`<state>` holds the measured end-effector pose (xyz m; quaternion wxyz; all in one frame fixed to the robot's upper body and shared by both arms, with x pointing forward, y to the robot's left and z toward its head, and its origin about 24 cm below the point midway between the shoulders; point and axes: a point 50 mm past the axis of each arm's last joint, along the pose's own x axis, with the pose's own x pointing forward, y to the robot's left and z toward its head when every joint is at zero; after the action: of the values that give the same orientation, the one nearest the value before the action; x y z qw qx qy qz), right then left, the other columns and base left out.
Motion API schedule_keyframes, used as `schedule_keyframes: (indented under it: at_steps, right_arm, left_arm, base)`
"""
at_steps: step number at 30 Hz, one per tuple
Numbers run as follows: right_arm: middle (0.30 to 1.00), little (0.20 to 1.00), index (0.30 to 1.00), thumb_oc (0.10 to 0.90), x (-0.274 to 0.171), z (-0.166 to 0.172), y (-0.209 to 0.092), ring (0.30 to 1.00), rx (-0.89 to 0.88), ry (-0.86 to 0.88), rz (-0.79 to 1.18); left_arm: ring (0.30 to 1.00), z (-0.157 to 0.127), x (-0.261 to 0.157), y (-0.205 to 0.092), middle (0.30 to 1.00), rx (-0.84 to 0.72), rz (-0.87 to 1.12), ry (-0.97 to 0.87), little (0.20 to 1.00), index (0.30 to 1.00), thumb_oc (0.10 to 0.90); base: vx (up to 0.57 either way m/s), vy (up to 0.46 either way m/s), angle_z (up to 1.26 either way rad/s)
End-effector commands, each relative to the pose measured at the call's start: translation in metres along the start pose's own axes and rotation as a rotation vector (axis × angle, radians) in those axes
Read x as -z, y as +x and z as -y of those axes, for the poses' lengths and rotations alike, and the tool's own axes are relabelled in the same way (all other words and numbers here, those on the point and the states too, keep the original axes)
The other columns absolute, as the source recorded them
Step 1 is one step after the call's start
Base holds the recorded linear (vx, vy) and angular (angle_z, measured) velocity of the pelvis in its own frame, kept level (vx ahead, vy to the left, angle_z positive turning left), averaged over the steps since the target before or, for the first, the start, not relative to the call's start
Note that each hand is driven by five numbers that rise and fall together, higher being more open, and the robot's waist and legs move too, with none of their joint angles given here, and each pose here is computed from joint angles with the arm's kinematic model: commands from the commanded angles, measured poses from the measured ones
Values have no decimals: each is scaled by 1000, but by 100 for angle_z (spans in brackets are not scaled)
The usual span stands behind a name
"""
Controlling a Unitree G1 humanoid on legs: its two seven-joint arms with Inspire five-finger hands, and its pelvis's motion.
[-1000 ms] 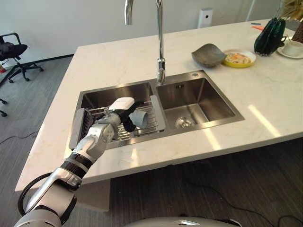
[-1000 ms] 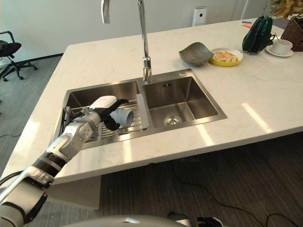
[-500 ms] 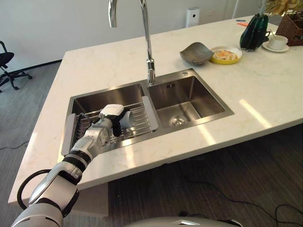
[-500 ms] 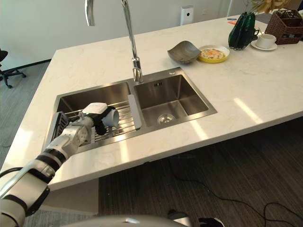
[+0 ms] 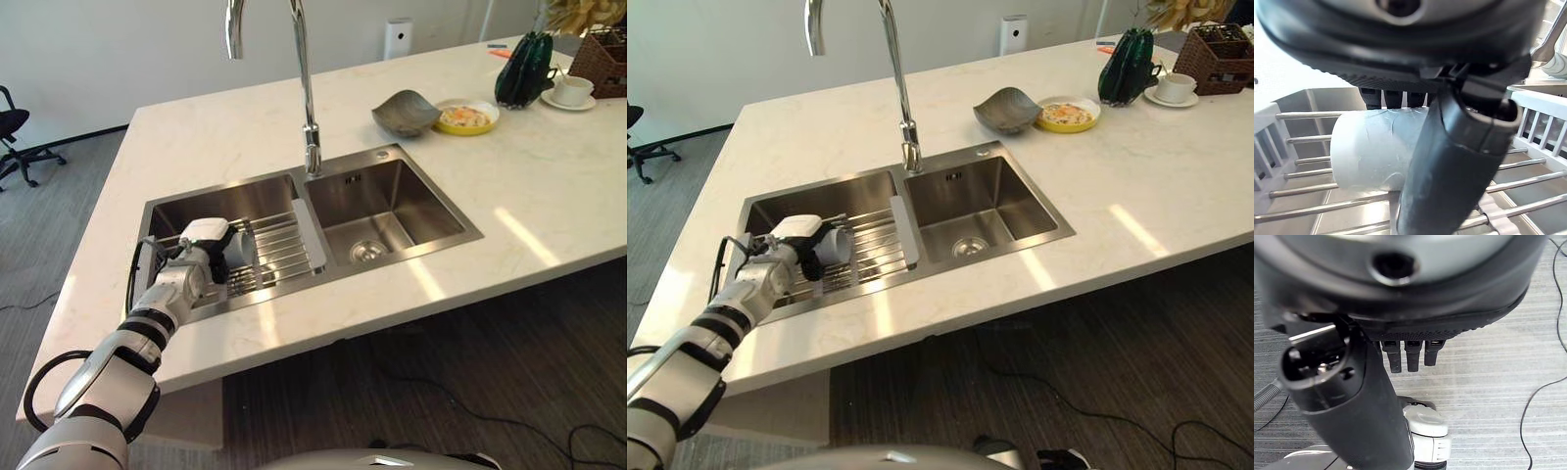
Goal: Place the dishes in the dishwasher.
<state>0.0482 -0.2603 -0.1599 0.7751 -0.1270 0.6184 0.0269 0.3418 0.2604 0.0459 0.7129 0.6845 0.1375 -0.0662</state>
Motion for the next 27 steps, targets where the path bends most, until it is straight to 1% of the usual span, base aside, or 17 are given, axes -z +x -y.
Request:
schedule_keyframes:
  at_steps: [1,2,3,5,7,8,9,10,11,14,16,17,18,19,21,24,27]
  right_arm:
    - [900,900,900,800,-18,1,2,900,-2,-60,53]
    - [900,900,900,800,-18,0,2,900,0,-52,56]
    - [900,900,900,800,-18,0,2,900,1,-52,58]
    - [900,900,900,800,-16,-2,2,900,2,-42,61]
    - [900,900,900,800,-16,-2,2,900,2,-42,61]
    - [900,900,900,800,-14,-3,2,900,2,-36,59]
    - [900,900,900,800,-9,-7,2,900,-2,-16,50]
    - [900,900,900,800,-8,-7,2,900,2,-12,45]
    - [900,900,900,800,-3,-10,2,900,9,6,34]
    - [900,900,900,800,2,-10,2,900,28,10,18]
    - [900,900,900,800,1,-9,1,900,38,11,18]
    - [900,900,900,800,2,-8,1,900,39,9,17]
    - [900,900,900,800,1,-9,1,900,45,15,24]
    - [900,900,900,800,1,-9,1,900,47,19,29]
    - [900,900,900,800,-1,-12,2,900,43,14,40]
    - [900,900,900,800,-7,-18,3,900,29,-4,55]
    - [900,900,900,800,-8,-20,3,900,22,-17,56]
  left_arm:
    - [300,-57,22,6,300,-137,-66,45,300,300,400]
    - [300,-65,16,3,300,-199,-18,37,300,300,400]
    - [300,-69,12,2,300,-228,9,37,300,300,400]
    - [300,-83,2,-6,300,-347,87,-25,300,300,400]
    - [300,-83,2,-6,300,-347,87,-25,300,300,400]
    - [300,-92,-4,-12,300,-421,138,-74,300,300,400]
    - [300,-105,-14,-26,300,-569,215,-207,300,300,400]
    - [300,-103,-13,-29,300,-593,215,-268,300,300,400]
    - [300,-109,-14,-41,300,-732,237,-501,300,300,400]
    - [300,-121,-22,-62,300,-881,332,-772,300,300,400]
    - [300,-127,-23,-74,300,-941,388,-938,300,300,400]
    - [300,-127,-22,-75,300,-940,386,-940,300,300,400]
    - [300,-135,-26,-90,300,-1006,470,-1055,300,300,400]
    - [300,-137,-24,-98,300,-1042,493,-1077,300,300,400]
    - [300,-135,-13,-111,300,-1108,475,-1071,300,300,400]
    - [300,-126,-1,-125,300,-1174,431,-1083,300,300,400]
    - [300,-118,6,-130,300,-1188,393,-1099,300,300,400]
  base:
    - [0,0,0]
    - [0,0,0]
    - [0,0,0]
    - [0,0,0]
    - [0,0,0]
    - [0,0,0]
    - [0,0,0]
    - [0,0,0]
    - [28,-9,7]
    - [30,-7,12]
    - [22,-7,12]
    - [16,-14,8]
    - [8,-22,5]
    - [9,-28,4]
    - [5,-26,6]
    - [-4,-31,12]
    - [-34,-43,19]
